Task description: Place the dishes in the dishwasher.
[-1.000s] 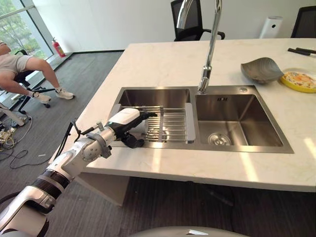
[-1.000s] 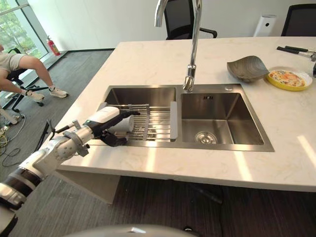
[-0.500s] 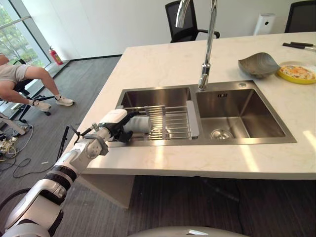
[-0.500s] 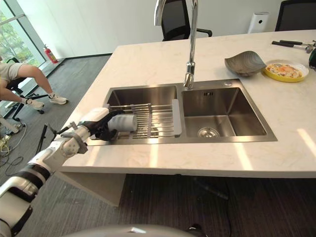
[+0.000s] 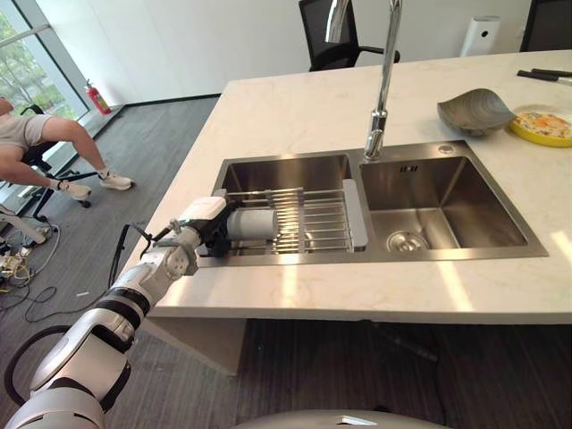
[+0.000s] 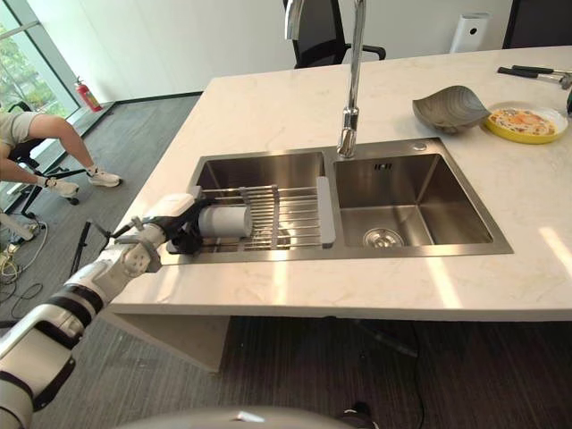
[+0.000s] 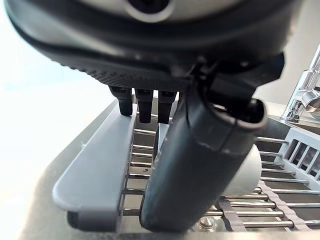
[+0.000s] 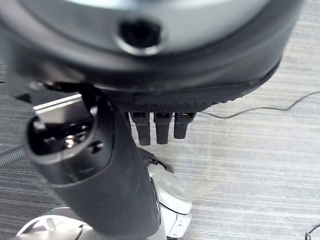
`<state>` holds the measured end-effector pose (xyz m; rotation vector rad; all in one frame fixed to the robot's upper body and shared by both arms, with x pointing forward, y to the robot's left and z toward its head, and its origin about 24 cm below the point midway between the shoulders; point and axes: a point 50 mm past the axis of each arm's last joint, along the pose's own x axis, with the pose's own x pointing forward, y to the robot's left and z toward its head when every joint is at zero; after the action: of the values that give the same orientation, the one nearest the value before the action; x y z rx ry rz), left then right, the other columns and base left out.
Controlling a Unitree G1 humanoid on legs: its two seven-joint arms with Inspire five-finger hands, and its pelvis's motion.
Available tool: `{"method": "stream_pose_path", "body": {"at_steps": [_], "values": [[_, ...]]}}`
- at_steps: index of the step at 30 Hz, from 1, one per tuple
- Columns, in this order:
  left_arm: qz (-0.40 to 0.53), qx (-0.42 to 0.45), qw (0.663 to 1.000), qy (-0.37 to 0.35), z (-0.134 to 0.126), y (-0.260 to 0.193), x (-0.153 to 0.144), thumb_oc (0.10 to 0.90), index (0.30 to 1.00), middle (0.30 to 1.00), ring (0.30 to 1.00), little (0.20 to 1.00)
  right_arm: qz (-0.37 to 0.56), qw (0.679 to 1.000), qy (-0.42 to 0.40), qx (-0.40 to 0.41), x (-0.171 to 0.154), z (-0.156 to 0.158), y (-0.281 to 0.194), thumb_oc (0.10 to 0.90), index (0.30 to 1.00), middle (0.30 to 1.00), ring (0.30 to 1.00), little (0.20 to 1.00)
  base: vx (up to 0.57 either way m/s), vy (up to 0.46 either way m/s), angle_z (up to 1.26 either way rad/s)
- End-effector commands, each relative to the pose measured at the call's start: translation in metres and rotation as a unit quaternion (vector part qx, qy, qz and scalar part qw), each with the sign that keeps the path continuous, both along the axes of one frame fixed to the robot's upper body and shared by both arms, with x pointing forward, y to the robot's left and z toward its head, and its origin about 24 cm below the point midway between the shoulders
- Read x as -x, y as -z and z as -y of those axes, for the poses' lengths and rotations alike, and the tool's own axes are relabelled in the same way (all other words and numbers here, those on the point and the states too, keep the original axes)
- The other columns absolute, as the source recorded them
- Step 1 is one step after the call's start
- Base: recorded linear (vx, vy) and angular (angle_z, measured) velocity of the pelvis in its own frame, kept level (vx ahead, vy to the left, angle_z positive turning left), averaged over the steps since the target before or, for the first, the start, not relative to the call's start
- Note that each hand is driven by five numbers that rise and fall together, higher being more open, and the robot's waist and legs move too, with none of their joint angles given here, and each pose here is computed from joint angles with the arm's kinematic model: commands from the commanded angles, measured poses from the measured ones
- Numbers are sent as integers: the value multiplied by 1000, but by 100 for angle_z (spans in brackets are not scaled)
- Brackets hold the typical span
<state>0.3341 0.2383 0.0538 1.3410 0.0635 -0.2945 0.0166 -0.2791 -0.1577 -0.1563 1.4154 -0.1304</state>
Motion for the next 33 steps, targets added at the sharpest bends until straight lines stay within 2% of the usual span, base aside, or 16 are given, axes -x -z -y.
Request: {"method": "stream_pose_path", "body": {"at_steps": [1,9,12,21,33], "values": [[85,-15,996,-24,-14,-61,-31,800,900,900,900,900,29,998,20,-44,-19,-26,7,800,900,900,900,900,0,0,0],[76,-32,997,-7,1,-60,-39,800,900,900,900,900,29,998,26,-41,-20,-25,7,800,900,900,900,900,0,0,0],[90,-35,995,-18,-3,-64,-39,800,900,900,900,900,17,999,35,-36,-2,-12,4,800,900,900,900,900,-6,-5,-2],[117,-52,992,15,8,-61,-34,800,900,900,900,900,20,998,50,-21,-3,-10,4,800,900,900,900,900,-5,-3,-6],[137,-58,989,9,10,-57,-34,800,900,900,900,900,24,998,52,-17,-3,-10,3,800,900,900,900,900,0,0,0]]}}
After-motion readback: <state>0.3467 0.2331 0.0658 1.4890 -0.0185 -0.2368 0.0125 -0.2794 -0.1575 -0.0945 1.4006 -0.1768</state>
